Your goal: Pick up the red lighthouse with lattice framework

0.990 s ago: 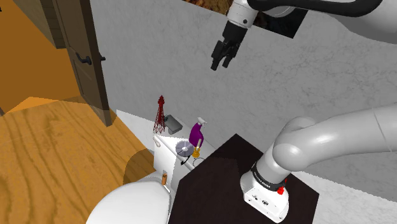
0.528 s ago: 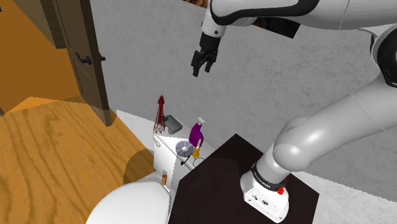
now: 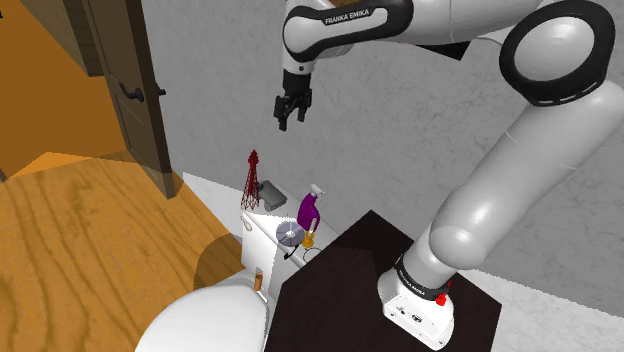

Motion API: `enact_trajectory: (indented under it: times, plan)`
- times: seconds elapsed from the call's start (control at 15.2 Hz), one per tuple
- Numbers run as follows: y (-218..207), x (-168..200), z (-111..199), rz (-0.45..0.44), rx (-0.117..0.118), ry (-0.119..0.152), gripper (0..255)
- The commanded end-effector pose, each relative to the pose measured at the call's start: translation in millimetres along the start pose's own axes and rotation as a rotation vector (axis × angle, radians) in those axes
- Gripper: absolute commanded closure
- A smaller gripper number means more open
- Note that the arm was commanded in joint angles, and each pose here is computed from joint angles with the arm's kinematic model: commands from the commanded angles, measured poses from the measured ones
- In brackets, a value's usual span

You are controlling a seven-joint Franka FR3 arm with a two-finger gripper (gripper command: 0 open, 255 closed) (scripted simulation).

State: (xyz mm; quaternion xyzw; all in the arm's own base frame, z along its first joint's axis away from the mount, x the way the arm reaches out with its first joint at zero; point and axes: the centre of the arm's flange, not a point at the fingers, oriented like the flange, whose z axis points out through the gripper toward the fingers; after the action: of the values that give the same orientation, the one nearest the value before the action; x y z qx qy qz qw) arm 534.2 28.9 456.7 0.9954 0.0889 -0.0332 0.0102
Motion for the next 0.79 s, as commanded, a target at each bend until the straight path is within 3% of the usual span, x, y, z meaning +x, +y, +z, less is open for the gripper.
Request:
enact_trajectory:
  times: [0.0, 0.73]
  plan:
    - [-0.5, 22.3, 17.2, -0.012, -0.014, -0.020, 0]
    - [-2.2, 142.9, 119.5, -0.073, -0.089, -0.130, 0]
